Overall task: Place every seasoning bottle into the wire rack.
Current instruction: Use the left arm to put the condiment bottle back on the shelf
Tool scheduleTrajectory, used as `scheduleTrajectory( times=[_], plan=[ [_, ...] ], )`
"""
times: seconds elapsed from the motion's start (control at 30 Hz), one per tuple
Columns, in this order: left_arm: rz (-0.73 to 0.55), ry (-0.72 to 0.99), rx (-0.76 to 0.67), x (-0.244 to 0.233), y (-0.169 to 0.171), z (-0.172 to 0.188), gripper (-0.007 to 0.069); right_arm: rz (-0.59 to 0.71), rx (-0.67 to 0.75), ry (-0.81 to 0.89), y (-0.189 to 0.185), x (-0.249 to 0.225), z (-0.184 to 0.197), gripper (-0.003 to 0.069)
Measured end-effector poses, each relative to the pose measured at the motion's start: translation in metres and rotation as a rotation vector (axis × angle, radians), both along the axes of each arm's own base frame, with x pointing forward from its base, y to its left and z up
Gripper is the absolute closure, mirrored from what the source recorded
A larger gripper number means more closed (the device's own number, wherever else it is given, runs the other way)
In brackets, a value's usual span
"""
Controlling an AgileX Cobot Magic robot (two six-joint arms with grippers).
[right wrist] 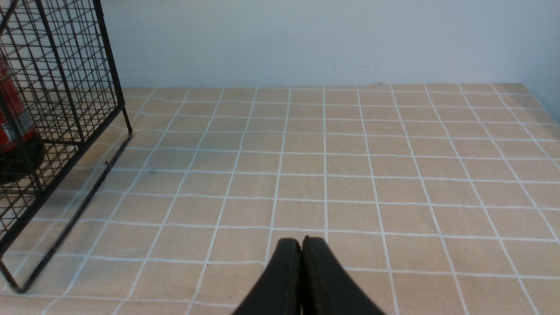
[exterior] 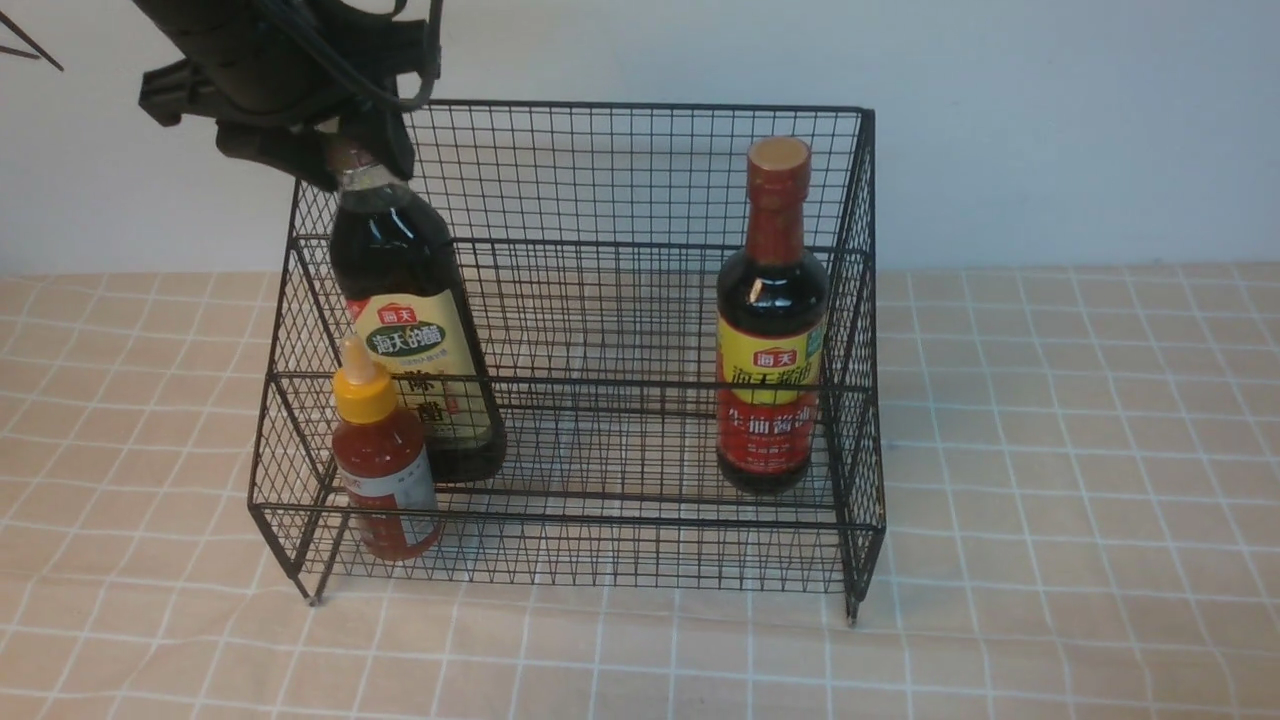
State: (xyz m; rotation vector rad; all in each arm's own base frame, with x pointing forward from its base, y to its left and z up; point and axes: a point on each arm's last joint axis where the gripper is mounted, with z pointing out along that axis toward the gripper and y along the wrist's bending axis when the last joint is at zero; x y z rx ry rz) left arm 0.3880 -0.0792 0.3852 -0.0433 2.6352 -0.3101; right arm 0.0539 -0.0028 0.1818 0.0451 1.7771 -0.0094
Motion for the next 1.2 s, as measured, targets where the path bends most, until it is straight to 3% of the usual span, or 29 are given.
scheduleTrajectory(
  times=[0.6, 0.7, 0.9, 1.03, 1.2],
  plan=[
    [-0.039, -0.138, -0.008, -0.034, 0.005, 0.048, 0.0263, 0.000, 0.000, 0.000, 0.000, 0.000, 0.000, 0.0673],
    [-0.047, -0.161, -0.008, -0.041, 0.006, 0.056, 0.0336, 0.000, 0.000, 0.000, 0.000, 0.000, 0.000, 0.0673],
    [-0.099, -0.265, 0.010, -0.074, 0.011, 0.087, 0.0598, 0.000, 0.000, 0.000, 0.000, 0.000, 0.000, 0.0673],
    [-0.126, -0.281, 0.019, -0.106, 0.016, 0.093, 0.0631, 0.000, 0.000, 0.000, 0.000, 0.000, 0.000, 0.0673],
    [-0.166, -0.184, 0.046, -0.134, 0.019, 0.063, 0.0632, 0.000, 0.000, 0.000, 0.000, 0.000, 0.000, 0.0673]
  ],
)
